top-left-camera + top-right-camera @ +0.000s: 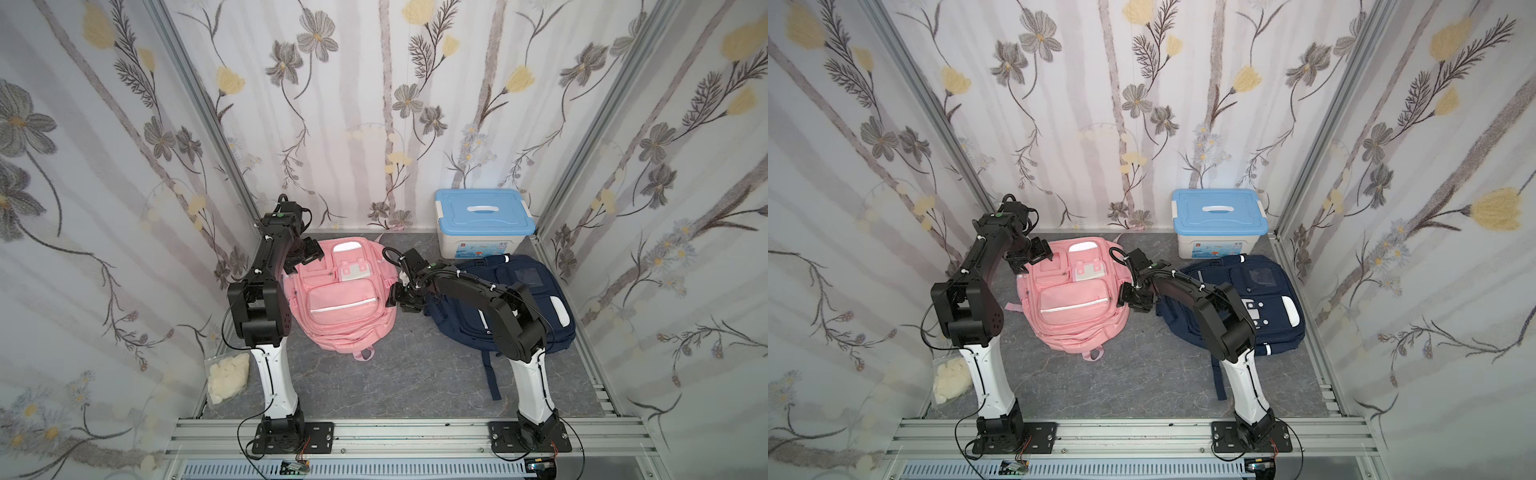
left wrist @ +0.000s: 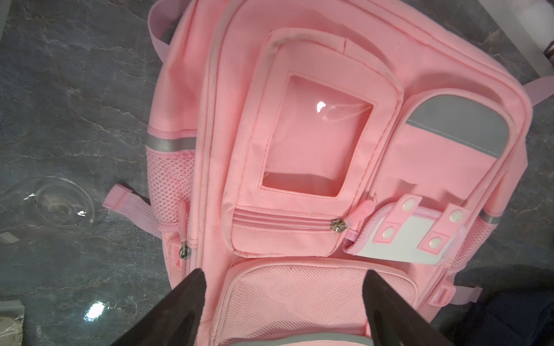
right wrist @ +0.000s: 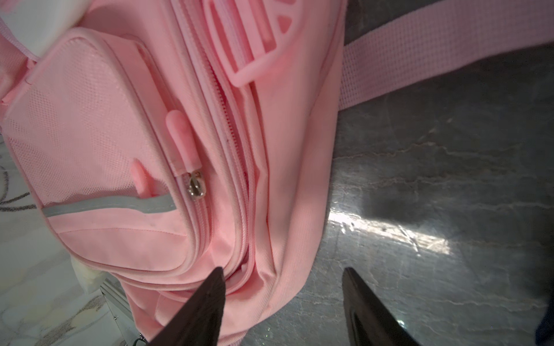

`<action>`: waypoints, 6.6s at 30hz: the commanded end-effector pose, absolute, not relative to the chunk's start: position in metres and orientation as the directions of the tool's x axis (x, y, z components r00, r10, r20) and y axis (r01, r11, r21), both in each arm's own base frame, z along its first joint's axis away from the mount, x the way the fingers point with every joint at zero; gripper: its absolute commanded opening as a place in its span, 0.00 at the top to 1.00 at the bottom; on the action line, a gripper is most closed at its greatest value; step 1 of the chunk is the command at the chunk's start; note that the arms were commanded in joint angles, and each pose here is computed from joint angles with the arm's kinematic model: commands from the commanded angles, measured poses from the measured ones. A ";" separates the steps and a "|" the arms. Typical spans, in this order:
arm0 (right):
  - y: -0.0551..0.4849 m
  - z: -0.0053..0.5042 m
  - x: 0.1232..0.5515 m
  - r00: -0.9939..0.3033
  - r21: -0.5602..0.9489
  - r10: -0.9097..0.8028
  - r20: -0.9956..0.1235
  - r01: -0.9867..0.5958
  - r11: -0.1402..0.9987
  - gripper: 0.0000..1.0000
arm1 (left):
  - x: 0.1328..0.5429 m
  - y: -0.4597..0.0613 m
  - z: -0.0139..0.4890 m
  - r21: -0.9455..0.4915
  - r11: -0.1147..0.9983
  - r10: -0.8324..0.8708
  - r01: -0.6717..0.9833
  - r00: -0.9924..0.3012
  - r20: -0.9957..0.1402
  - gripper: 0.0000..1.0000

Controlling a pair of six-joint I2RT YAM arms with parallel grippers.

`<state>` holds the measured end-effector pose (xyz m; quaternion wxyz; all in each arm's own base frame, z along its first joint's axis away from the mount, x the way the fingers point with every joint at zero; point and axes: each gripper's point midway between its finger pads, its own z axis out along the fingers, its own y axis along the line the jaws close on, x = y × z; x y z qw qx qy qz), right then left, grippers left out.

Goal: Zip up the backpack
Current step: Adjust the backpack at the center of the board, then zip the zipper on the backpack.

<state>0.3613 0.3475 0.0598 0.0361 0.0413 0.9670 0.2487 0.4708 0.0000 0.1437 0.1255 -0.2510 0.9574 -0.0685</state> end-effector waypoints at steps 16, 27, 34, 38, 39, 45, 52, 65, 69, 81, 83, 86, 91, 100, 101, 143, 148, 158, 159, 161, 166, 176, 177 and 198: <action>0.309 0.030 0.362 -0.998 0.407 0.052 0.021 0.056 0.912 1.00 | 0.463 -0.001 0.095 -0.192 0.865 -0.488 -0.463 -0.866 -0.107 0.69; 0.225 0.053 0.366 -0.997 0.416 -0.054 0.056 -0.026 0.909 1.00 | 0.435 -0.031 0.126 -0.360 0.814 -0.510 -0.455 -0.858 -0.069 0.66; 0.228 0.046 0.371 -0.992 0.417 -0.106 0.061 -0.071 0.906 0.86 | 0.431 -0.044 0.108 -0.389 0.807 -0.493 -0.445 -0.869 -0.030 0.59; 0.224 0.053 0.376 -0.994 0.399 -0.108 0.027 -0.088 0.913 0.67 | 0.440 -0.054 0.093 -0.436 0.776 -0.505 -0.455 -0.863 0.000 0.54; 0.224 0.055 0.378 -0.994 0.397 -0.107 0.020 -0.090 0.913 0.62 | 0.442 -0.056 0.090 -0.439 0.777 -0.499 -0.451 -0.867 0.008 0.54; 0.227 0.061 0.383 -0.995 0.405 -0.100 0.005 -0.089 0.910 0.58 | 0.457 -0.061 0.083 -0.455 0.786 -0.477 -0.419 -0.879 -0.014 0.57; 0.225 0.071 0.391 -0.996 0.393 -0.087 -0.029 -0.091 0.915 0.53 | 0.453 -0.063 0.060 -0.437 0.787 -0.471 -0.435 -0.882 0.031 0.69; 0.262 0.162 0.375 -0.995 0.540 0.006 -0.097 -0.048 0.841 0.44 | 0.449 -0.089 0.086 -0.587 0.674 -0.495 -0.449 -0.864 0.092 1.00; 0.330 0.215 0.344 -0.901 0.485 -0.264 -0.344 -0.411 0.772 0.41 | 0.438 -0.099 0.091 -0.623 0.633 -0.485 -0.459 -0.863 0.142 1.00; 0.446 0.201 0.354 -0.644 0.279 -0.535 -0.546 -0.743 0.609 0.38 | 0.423 -0.110 0.118 -0.689 0.563 -0.491 -0.456 -0.855 0.165 1.00; 0.456 0.199 0.339 -0.790 0.464 -0.421 -0.446 -0.606 0.646 0.46 | 0.426 -0.113 0.126 -0.712 0.536 -0.511 -0.454 -0.846 0.155 1.00; 0.495 0.217 0.283 -0.751 0.474 -0.456 -0.477 -0.657 0.586 0.42 | 0.427 -0.118 0.125 -0.728 0.490 -0.544 -0.479 -0.821 0.173 1.00; 0.521 0.220 0.249 -0.736 0.476 -0.449 -0.506 -0.673 0.566 0.42 | 0.434 -0.136 0.131 -0.773 0.380 -0.562 -0.508 -0.791 0.244 1.00; 0.504 0.205 0.251 -0.737 0.508 -0.161 -0.656 -0.589 0.628 0.47 | 0.428 -0.149 0.154 -0.799 0.341 -0.564 -0.495 -0.788 0.247 1.00; 0.500 0.202 0.254 -0.729 0.513 -0.120 -0.673 -0.578 0.634 0.47 | 0.426 -0.149 0.155 -0.802 0.335 -0.569 -0.495 -0.784 0.247 1.00; 0.432 0.117 0.339 -0.729 0.451 0.110 -0.675 -0.290 0.844 0.43 | 0.404 -0.134 0.185 -0.825 0.232 -0.621 -0.516 -0.731 0.283 1.00; 0.429 0.120 0.351 -0.718 0.471 0.107 -0.688 -0.329 0.818 0.43 | 0.397 -0.133 0.181 -0.820 0.227 -0.614 -0.526 -0.730 0.299 1.00; 0.434 0.135 0.366 -0.708 0.494 0.081 -0.702 -0.402 0.771 0.43 | 0.400 -0.134 0.180 -0.821 0.228 -0.601 -0.523 -0.739 0.304 1.00; 0.435 0.134 0.368 -0.708 0.496 0.083 -0.701 -0.401 0.770 0.44 | 0.400 -0.134 0.180 -0.821 0.224 -0.598 -0.526 -0.739 0.310 1.00; 0.436 0.133 0.375 -0.708 0.505 0.099 -0.699 -0.391 0.769 0.45 | 0.400 -0.135 0.180 -0.822 0.224 -0.595 -0.524 -0.741 0.311 1.00; 0.436 0.141 0.384 -0.693 0.512 0.116 -0.712 -0.397 0.762 0.50 | 0.397 -0.135 0.177 -0.818 0.225 -0.591 -0.530 -0.741 0.318 1.00; 0.428 0.162 0.403 -0.656 0.541 0.175 -0.734 -0.408 0.736 0.59 | 0.397 -0.135 0.172 -0.815 0.222 -0.587 -0.536 -0.741 0.327 1.00; 0.430 0.165 0.403 -0.658 0.546 0.174 -0.733 -0.416 0.727 0.59 | 0.397 -0.134 0.170 -0.813 0.222 -0.588 -0.538 -0.739 0.329 1.00; 0.451 0.156 0.397 -0.704 0.532 0.058 -0.708 -0.478 0.699 0.86 | 0.401 -0.134 0.169 -0.812 0.211 -0.593 -0.544 -0.732 0.337 1.00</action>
